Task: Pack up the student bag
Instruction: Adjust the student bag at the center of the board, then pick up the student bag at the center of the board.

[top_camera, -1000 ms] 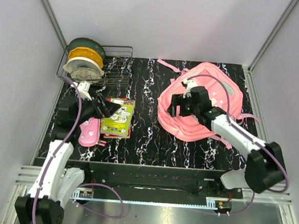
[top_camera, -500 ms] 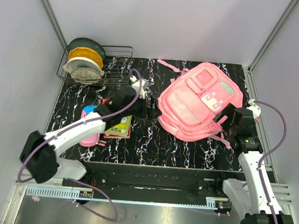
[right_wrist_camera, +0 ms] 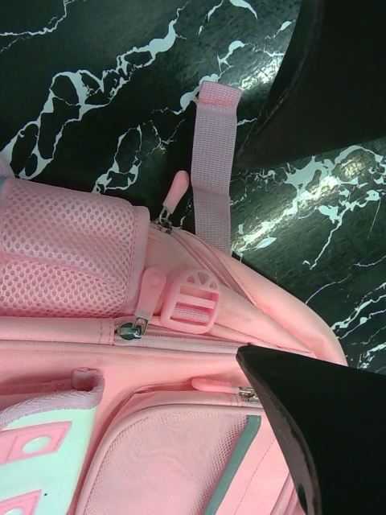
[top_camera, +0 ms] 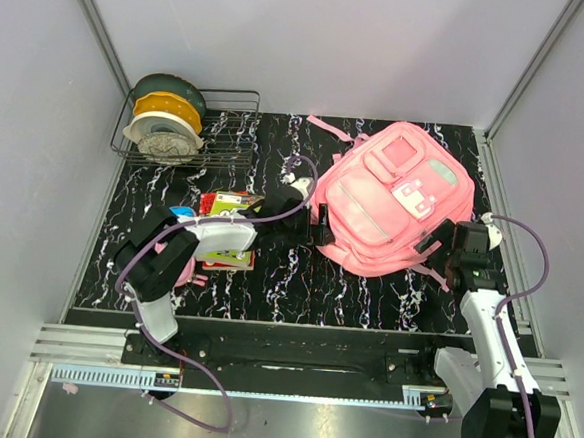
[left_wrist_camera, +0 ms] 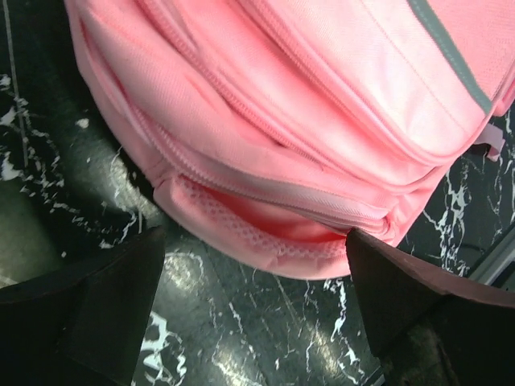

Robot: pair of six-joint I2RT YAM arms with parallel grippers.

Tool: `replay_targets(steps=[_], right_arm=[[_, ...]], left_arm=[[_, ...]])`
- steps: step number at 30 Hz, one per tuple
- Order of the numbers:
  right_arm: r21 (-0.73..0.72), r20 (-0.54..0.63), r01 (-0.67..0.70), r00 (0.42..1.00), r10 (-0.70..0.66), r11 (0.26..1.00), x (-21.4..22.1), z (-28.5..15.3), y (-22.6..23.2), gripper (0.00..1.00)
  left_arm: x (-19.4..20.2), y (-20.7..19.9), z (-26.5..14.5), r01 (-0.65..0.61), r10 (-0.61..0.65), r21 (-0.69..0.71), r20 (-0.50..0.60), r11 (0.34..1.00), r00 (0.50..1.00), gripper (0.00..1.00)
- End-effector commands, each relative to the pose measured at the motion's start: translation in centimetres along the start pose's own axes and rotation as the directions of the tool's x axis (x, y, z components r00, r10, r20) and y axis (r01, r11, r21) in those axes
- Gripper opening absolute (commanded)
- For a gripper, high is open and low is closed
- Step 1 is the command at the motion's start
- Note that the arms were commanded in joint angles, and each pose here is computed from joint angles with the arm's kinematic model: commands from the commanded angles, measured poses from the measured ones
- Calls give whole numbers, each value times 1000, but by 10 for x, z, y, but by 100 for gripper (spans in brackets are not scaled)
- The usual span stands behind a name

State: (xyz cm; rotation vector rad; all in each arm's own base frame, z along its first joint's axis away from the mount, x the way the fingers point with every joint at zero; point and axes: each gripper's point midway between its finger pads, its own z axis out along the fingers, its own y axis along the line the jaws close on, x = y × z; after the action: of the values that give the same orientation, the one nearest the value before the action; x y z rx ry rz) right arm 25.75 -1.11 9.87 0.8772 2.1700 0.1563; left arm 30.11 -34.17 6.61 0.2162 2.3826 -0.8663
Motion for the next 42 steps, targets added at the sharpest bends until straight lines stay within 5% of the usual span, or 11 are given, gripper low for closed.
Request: replay_targets(steps=[1,10,22,24,27,30,37,42], right_arm=[[-31,39,-20,999,21,999,-9,4,8,98],[-32,10,-8,1000,8,999,-6,10,5,99],[-135,-7,82,996,-84,987,-11,9,25,100],[-124,-16,80,996,-83,989,-11,12,23,99],[-136,-36,89,995,-95,987,-9,14,25,99],[-140,-62,88,993,-98,986,-4,17,26,98],[-157,-74,102,991,-115,982,-3,18,29,88],[-247,-88,102,988,-127,964,3,17,43,71]], left_arm=[[-42,-42,6,8,-25,143,114,990,993,99],[-66,-70,-26,25,-73,227,207,974,976,99],[-37,-49,24,155,-177,199,94,968,980,99],[-36,-45,28,147,-167,192,92,970,982,89],[-37,-27,27,128,-144,165,89,978,986,53],[-49,-1,16,152,-174,185,106,971,979,30],[-70,18,3,48,-62,164,85,985,994,21],[-92,9,-9,-68,46,240,97,968,994,20]])
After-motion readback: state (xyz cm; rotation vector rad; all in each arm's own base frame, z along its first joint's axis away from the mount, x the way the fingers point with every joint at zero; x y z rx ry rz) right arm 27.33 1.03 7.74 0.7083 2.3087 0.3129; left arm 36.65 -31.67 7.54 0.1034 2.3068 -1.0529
